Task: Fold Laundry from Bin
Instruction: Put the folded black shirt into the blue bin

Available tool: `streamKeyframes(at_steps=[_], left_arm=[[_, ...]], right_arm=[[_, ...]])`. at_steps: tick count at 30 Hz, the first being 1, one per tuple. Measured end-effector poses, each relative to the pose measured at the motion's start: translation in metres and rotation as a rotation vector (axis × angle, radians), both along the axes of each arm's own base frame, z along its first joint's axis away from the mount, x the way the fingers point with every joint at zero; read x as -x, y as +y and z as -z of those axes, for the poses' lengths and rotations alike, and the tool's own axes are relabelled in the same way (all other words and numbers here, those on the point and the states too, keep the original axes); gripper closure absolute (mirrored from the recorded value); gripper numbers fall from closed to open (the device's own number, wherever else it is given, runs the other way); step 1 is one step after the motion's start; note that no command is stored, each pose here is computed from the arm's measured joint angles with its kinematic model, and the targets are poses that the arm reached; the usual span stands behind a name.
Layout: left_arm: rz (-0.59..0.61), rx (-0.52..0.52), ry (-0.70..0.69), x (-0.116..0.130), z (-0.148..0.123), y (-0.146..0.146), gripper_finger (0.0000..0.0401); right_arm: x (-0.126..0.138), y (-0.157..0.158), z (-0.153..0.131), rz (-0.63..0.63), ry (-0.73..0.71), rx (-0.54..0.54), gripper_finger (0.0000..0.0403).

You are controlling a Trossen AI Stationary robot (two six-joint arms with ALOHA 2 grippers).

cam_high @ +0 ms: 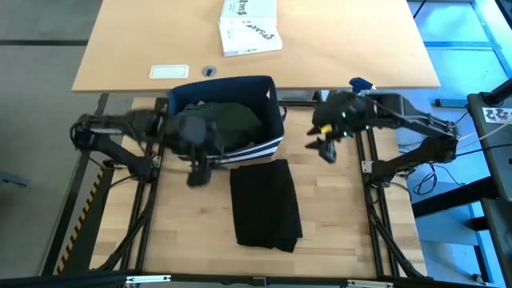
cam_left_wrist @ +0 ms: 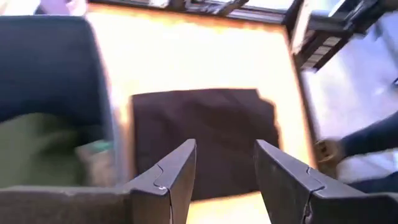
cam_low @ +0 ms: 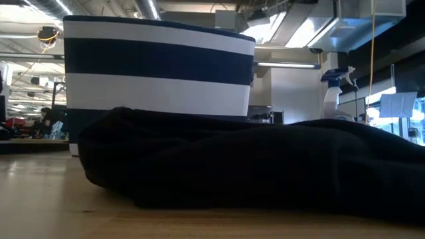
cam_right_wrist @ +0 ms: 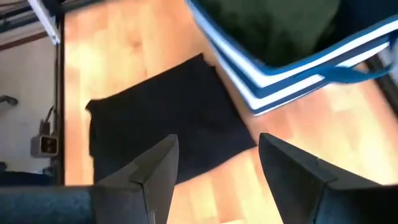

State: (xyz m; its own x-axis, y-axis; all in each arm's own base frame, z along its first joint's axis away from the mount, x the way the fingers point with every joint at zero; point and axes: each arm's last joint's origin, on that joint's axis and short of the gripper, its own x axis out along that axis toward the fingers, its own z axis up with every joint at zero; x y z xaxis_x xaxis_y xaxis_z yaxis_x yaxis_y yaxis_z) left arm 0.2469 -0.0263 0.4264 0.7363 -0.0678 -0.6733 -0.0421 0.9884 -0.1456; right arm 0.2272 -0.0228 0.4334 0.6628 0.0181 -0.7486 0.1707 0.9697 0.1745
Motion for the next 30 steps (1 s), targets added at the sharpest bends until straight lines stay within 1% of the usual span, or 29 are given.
streamKeyframes(at_steps=[3, 6, 9, 11, 13, 15, 17, 19, 21, 25, 27, 30], left_arm=[[-0.026, 0.062, -0.041, -0.007, 0.016, -0.034, 0.0245], [-0.068, 0.131, -0.054, -0.009, 0.038, -0.065, 0.0245], [-0.143, 0.213, -0.078, -0.009, 0.068, -0.091, 0.0245], [-0.205, 0.271, -0.096, -0.007, 0.088, -0.105, 0.0245], [-0.278, 0.356, -0.110, -0.005, 0.109, -0.114, 0.0245], [-0.372, 0.452, -0.078, -0.003, 0.134, -0.116, 0.0245], [-0.494, 0.561, -0.032, 0.002, 0.161, -0.116, 0.0245], [-0.604, 0.669, -0.003, 0.007, 0.185, -0.114, 0.0245], [-0.670, 0.751, 0.011, 0.012, 0.207, -0.111, 0.0245], [-0.748, 0.872, -0.009, 0.019, 0.238, -0.102, 0.0237], [-0.782, 0.895, -0.004, 0.023, 0.252, -0.097, 0.0227], [-0.816, 0.898, 0.028, 0.026, 0.266, -0.090, 0.0210]], right_arm=[[0.006, 0.018, 0.010, 0.000, -0.020, -0.025, 0.0180], [0.018, 0.031, 0.032, 0.036, -0.058, -0.101, 0.0180], [0.031, 0.040, 0.066, 0.106, -0.104, -0.219, 0.0180], [0.038, 0.046, 0.096, 0.152, -0.128, -0.315, 0.0180], [0.040, 0.053, 0.128, 0.187, -0.124, -0.400, 0.0180], [0.042, 0.058, 0.160, 0.219, -0.098, -0.460, 0.0180], [0.043, 0.061, 0.189, 0.251, -0.065, -0.502, 0.0180], [0.044, 0.063, 0.213, 0.282, -0.049, -0.534, 0.0180], [0.045, 0.062, 0.233, 0.324, -0.044, -0.572, 0.0180], [0.047, 0.059, 0.259, 0.387, -0.057, -0.657, 0.0180], [0.048, 0.057, 0.268, 0.397, -0.048, -0.680, 0.0180], [0.046, 0.056, 0.276, 0.382, -0.043, -0.706, 0.0180]])
